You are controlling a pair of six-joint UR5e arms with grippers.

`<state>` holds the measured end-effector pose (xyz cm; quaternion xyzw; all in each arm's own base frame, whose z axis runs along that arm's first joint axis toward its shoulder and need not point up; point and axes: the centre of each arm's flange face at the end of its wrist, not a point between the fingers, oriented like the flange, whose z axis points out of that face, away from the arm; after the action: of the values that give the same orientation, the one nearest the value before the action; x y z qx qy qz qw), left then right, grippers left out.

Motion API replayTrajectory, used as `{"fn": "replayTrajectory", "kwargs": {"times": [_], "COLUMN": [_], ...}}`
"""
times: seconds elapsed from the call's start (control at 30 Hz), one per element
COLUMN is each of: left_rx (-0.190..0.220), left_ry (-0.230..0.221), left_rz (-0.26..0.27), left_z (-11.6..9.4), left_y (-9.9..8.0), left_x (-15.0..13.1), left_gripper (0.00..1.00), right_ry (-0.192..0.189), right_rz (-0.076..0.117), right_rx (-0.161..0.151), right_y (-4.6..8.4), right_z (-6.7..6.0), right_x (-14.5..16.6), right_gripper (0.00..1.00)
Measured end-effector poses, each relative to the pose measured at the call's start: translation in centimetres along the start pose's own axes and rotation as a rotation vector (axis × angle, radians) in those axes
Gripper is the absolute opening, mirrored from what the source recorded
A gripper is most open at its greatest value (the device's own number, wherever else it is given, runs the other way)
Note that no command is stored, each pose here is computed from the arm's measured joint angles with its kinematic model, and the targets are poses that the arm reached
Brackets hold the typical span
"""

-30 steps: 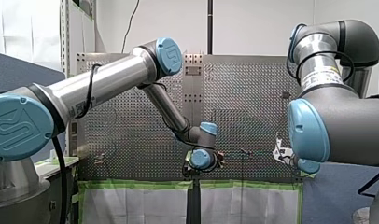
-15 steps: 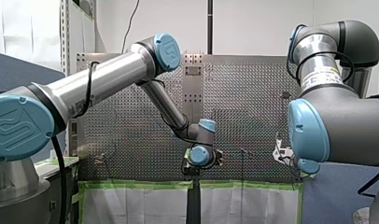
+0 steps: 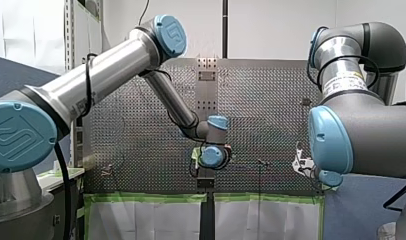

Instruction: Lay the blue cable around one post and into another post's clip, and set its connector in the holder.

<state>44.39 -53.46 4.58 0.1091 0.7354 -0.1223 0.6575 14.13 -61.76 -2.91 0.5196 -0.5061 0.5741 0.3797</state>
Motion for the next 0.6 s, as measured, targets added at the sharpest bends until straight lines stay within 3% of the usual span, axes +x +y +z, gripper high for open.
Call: {"fn": "replayTrajectory", "kwargs": {"times": [0.37,0.6], "left_rx": [-0.122,-0.148], "left_ry": [0.047,0.096], "left_rz": [-0.019,-0.047], "left_z": [-2.7,-4.9], "left_y": [3.6,5.1], "left_x": [-2.5,-3.7], "left_gripper": [0.98,0.98], "right_ry": [-0.001,-0.001], "right_rz": [0.023,0.037], "right_rx": [0.000,-0.001], "right_y": [0.0,0.1], "right_z": [0.0,0.0], "right_x": [-0.1,-0.2], "right_gripper": [0.02,0.02]}}
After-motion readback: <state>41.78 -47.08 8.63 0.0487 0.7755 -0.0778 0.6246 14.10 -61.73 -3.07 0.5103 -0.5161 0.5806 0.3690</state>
